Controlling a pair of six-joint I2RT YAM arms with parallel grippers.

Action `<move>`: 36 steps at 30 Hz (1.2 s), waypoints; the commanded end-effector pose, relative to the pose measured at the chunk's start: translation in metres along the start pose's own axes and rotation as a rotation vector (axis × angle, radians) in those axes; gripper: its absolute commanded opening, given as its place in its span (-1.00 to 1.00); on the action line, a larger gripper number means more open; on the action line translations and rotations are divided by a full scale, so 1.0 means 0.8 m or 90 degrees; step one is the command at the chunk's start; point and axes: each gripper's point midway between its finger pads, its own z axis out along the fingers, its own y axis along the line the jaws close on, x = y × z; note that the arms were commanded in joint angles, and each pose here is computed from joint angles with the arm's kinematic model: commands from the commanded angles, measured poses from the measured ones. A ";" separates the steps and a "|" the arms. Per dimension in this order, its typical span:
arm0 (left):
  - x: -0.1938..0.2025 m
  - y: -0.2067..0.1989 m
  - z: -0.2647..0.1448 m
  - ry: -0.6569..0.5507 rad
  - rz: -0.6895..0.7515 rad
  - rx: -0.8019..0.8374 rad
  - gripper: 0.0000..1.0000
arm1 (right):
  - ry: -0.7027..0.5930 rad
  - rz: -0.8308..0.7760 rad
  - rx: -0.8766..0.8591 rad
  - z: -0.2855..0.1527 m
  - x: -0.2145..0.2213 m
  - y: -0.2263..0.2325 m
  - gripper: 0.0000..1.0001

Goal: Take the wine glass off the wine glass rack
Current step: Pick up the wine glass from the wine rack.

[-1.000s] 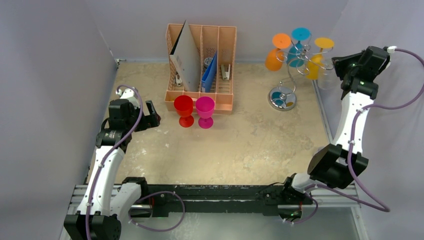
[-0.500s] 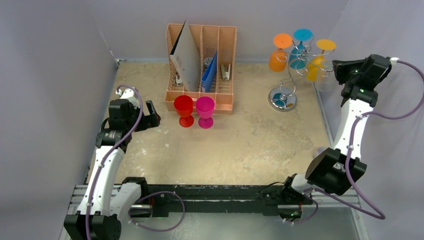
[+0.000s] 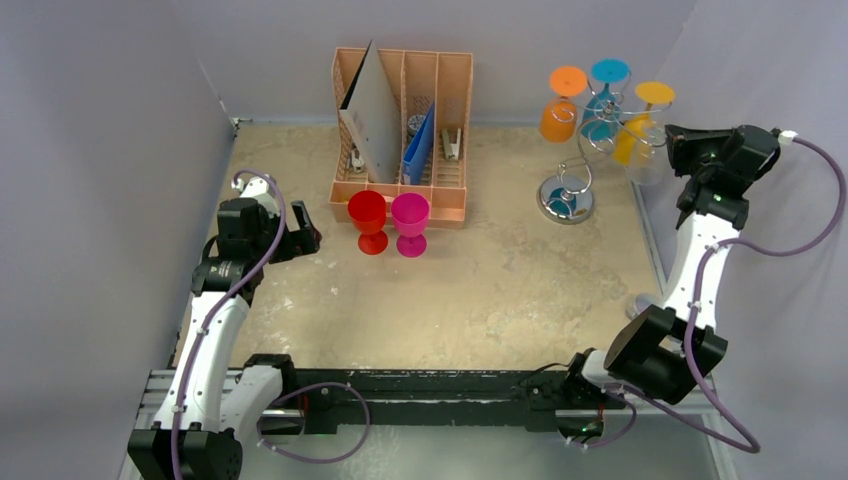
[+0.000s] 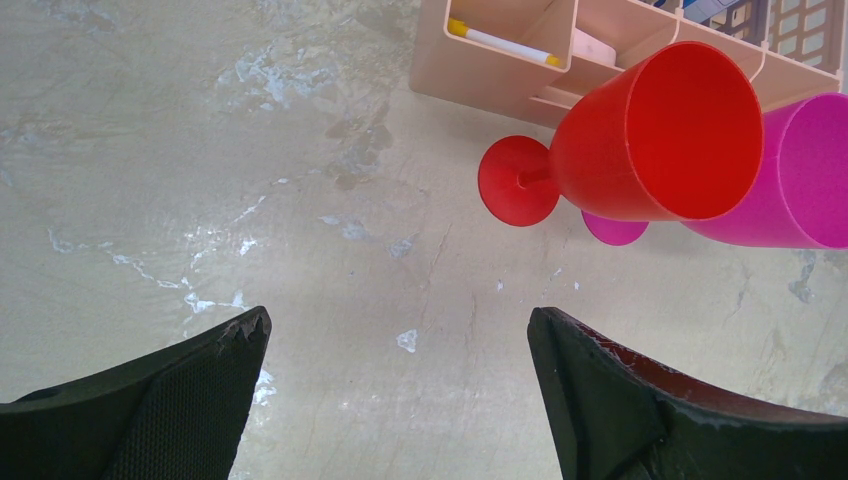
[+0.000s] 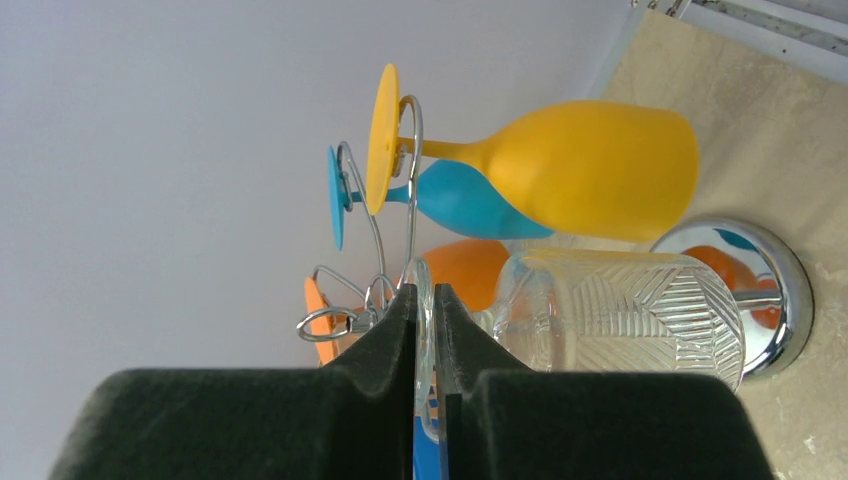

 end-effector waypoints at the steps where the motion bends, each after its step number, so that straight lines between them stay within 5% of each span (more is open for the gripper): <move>1: -0.012 -0.006 -0.002 -0.025 0.006 0.017 1.00 | 0.001 0.000 -0.087 -0.024 -0.002 0.043 -1.00; 36: -0.014 -0.007 -0.005 -0.032 0.007 0.020 1.00 | 0.032 -0.010 -0.119 -0.079 0.021 0.047 -1.00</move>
